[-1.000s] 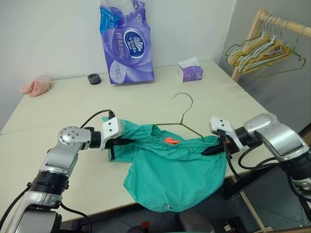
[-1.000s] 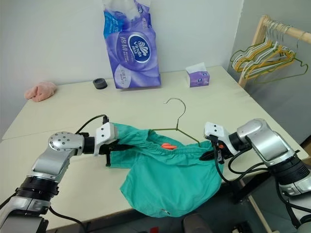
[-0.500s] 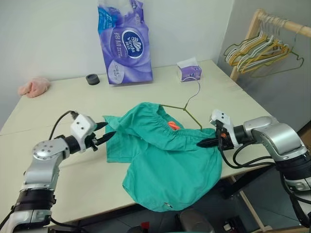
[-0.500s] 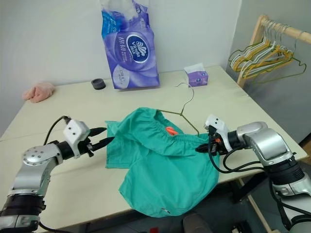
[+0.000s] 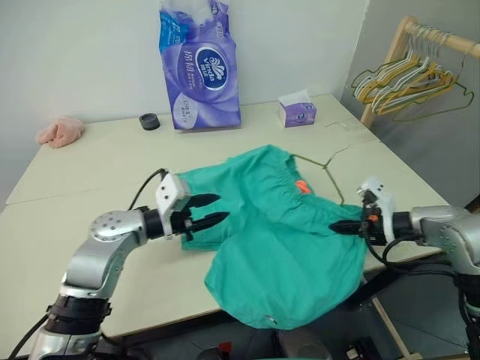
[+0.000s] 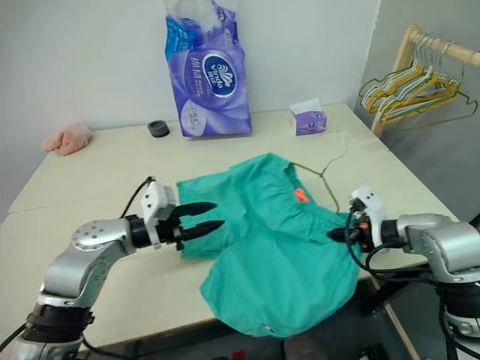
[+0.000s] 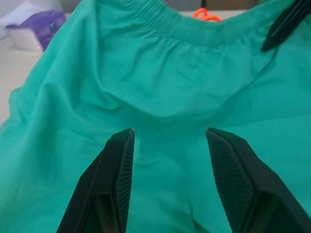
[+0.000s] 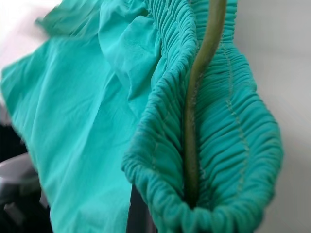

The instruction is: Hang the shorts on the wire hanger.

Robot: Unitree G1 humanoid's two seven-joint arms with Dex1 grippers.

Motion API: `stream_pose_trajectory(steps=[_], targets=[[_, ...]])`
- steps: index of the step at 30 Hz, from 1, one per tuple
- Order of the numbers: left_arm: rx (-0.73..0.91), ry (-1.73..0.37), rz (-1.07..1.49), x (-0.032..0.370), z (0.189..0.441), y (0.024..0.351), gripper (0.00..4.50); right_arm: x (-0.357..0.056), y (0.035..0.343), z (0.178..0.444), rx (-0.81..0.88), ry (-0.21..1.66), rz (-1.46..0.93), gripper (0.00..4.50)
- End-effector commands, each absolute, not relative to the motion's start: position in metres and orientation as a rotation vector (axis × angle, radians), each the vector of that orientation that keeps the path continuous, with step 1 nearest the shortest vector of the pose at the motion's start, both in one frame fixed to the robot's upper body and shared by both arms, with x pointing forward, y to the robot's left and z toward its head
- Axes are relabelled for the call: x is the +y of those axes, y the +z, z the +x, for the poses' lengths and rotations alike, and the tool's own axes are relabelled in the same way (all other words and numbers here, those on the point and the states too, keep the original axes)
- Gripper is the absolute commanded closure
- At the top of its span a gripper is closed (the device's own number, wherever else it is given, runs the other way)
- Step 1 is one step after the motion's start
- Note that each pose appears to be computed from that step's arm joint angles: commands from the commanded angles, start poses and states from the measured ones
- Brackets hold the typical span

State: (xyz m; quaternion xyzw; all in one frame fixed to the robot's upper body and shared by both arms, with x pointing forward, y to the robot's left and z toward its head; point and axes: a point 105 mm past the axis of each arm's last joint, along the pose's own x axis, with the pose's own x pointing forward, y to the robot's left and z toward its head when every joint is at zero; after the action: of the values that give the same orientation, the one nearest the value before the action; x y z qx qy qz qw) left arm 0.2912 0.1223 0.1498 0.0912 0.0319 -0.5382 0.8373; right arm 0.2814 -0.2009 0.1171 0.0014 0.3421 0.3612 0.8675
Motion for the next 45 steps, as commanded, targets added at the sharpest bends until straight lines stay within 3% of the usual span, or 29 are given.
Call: stream_pose_trajectory(steps=[1,7,13,17,21,30,37,45], targets=[[0.026,-1.313,0.134,0.089,0.278,0.168,2.04,-0.239,0.126,0.277,0.687,0.563,0.009,4.50],[-0.020,-1.452,0.086,0.046,0.280,0.186,2.04,-0.319,0.118,0.259,0.688,0.187,0.011,4.50],[-0.072,-1.513,0.158,0.006,0.280,0.198,2.04,-0.357,0.114,0.237,0.715,0.003,0.030,4.50],[-0.124,-1.535,0.191,-0.024,0.284,0.212,2.04,-0.411,0.136,0.233,0.656,-0.282,-0.057,4.50],[-0.157,-1.533,0.177,-0.043,0.289,0.225,2.04,-0.437,0.173,0.239,0.540,-0.402,-0.192,4.50],[-0.225,-1.516,0.212,-0.069,0.299,0.246,2.04,-0.453,0.243,0.268,0.318,-0.487,-0.262,4.50],[-0.278,-1.526,0.254,-0.077,0.296,0.252,2.04,-0.478,0.261,0.287,0.283,-0.575,-0.108,4.50],[-0.294,-1.530,0.261,-0.080,0.292,0.251,2.04,-0.482,0.251,0.300,0.395,-0.546,0.069,4.50]])
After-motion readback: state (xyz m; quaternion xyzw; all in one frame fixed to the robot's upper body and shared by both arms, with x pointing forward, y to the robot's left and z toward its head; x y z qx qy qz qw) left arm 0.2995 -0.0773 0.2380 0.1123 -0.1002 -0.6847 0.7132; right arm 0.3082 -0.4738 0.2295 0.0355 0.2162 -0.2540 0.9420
